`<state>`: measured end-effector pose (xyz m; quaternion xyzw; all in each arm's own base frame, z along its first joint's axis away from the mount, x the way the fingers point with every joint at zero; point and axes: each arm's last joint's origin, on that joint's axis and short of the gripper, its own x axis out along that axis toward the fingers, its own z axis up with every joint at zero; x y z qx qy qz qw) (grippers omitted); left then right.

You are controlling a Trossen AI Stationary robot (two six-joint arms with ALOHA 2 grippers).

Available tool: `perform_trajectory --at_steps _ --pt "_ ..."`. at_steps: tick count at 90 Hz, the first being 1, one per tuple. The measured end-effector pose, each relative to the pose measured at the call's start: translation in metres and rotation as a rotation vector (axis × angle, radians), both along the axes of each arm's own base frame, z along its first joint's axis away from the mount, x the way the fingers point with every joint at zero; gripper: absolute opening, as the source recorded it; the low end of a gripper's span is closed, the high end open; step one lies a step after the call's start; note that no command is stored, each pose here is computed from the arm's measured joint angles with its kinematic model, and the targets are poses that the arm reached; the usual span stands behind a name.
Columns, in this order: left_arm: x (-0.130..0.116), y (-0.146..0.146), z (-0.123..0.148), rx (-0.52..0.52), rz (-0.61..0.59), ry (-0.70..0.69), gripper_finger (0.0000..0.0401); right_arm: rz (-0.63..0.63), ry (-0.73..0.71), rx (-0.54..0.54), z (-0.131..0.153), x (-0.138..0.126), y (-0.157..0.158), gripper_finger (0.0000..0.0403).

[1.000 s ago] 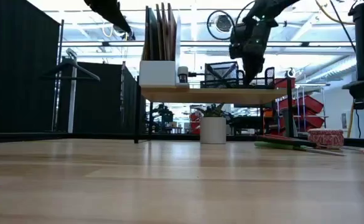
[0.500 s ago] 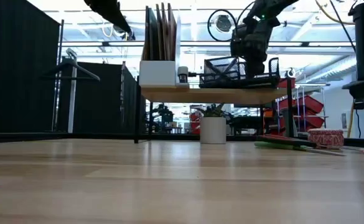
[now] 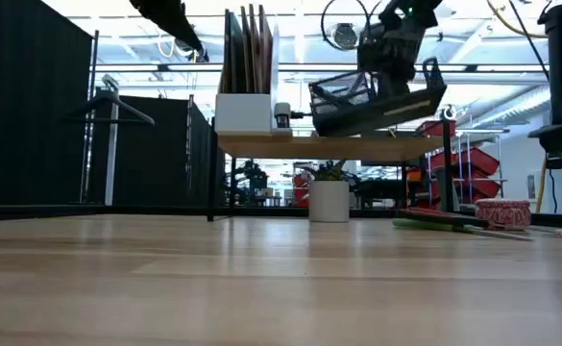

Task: Stock shelves
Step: Remove the desk organizer from the shelf

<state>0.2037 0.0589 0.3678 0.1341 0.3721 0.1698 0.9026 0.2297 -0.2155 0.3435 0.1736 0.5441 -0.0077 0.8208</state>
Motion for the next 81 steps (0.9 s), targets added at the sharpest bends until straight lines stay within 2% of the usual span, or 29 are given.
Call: perform_trajectory --at_steps 18,52,64,81 --pt "0.000 0.000 0.000 -0.004 0.004 -0.003 0.0176 0.044 -0.014 -0.015 0.012 0.010 0.028 0.0000" --pt "0.001 -0.008 -0.002 -0.045 0.004 -0.002 0.0176 0.167 0.011 0.021 0.014 0.045 0.088 0.0000" --pt "0.000 -0.014 -0.004 -0.069 -0.007 0.018 0.0176 0.200 0.046 -0.021 0.013 0.057 0.115 0.0000" --pt "0.001 -0.026 -0.005 -0.101 -0.036 0.018 0.0176 0.247 -0.013 -0.077 0.010 0.079 0.155 0.0000"
